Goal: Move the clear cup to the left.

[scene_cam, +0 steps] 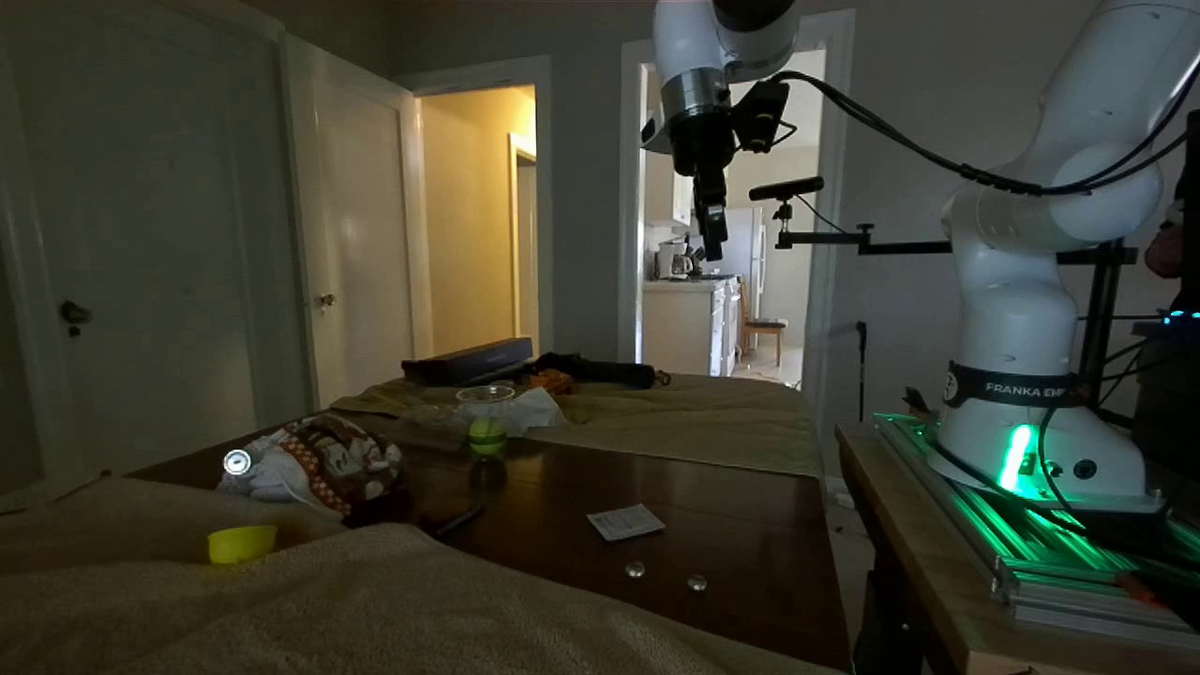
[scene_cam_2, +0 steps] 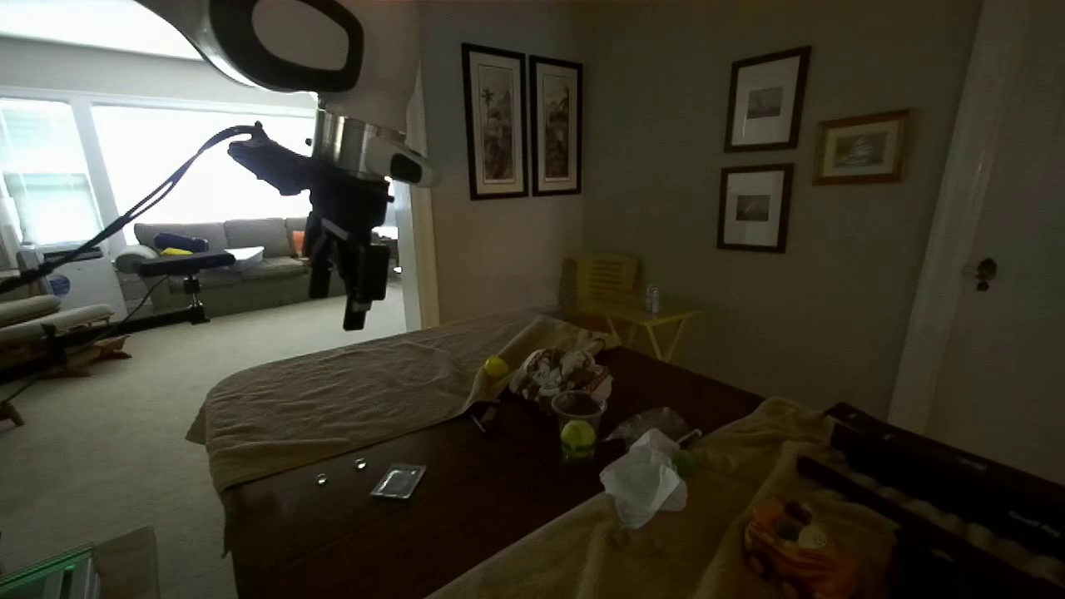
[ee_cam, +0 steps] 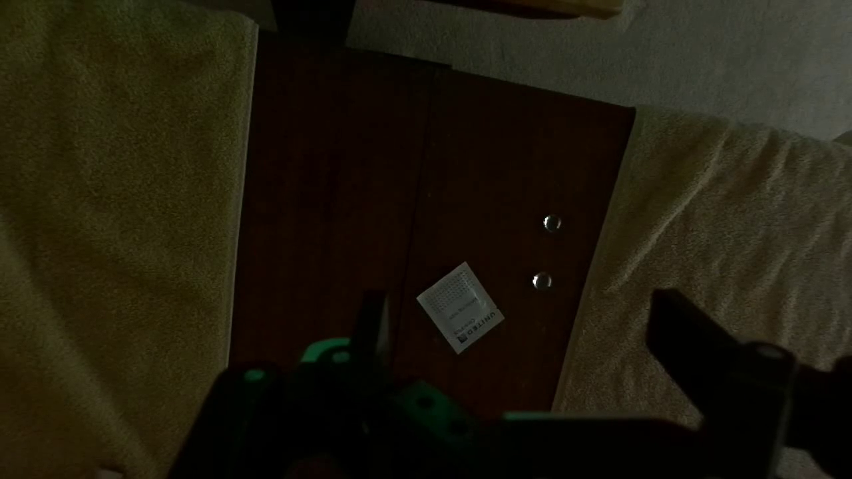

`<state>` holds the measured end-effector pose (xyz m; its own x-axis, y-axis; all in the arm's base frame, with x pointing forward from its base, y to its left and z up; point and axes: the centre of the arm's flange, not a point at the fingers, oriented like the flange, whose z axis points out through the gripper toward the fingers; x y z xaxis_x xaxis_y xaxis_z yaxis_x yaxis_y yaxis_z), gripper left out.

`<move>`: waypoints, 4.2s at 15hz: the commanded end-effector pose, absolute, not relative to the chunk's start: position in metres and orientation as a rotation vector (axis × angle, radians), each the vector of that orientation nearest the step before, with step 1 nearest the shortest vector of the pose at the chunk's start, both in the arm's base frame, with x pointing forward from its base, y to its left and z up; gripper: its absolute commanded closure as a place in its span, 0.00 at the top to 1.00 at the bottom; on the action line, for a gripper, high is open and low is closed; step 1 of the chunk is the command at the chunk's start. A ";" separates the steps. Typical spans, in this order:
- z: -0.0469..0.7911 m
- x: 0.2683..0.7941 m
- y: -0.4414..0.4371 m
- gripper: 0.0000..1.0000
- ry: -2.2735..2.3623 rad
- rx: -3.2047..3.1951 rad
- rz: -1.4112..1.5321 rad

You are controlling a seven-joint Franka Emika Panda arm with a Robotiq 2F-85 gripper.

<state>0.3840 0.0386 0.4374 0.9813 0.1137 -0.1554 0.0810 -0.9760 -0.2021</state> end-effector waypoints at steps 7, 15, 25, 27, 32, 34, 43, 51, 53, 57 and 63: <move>0.438 0.399 0.026 1.00 -0.096 -3.033 0.007; 0.438 0.448 -0.009 1.00 -0.075 -3.119 -0.225; 0.435 0.435 -0.006 1.00 -0.077 -3.097 -0.205; 0.435 0.435 -0.006 1.00 -0.077 -3.097 -0.205; 0.435 0.435 -0.006 1.00 -0.077 -3.097 -0.205; 0.435 0.435 -0.006 1.00 -0.077 -3.097 -0.205; 0.444 0.432 -0.140 1.00 -0.404 -3.107 -0.110; 0.469 0.521 -0.203 1.00 -1.021 -3.026 -0.159; 0.468 0.564 -0.179 1.00 -1.193 -2.957 -0.218; 0.459 0.646 -0.136 1.00 -1.240 -2.904 -0.269; 0.419 0.742 -0.083 1.00 -0.924 -2.908 -0.257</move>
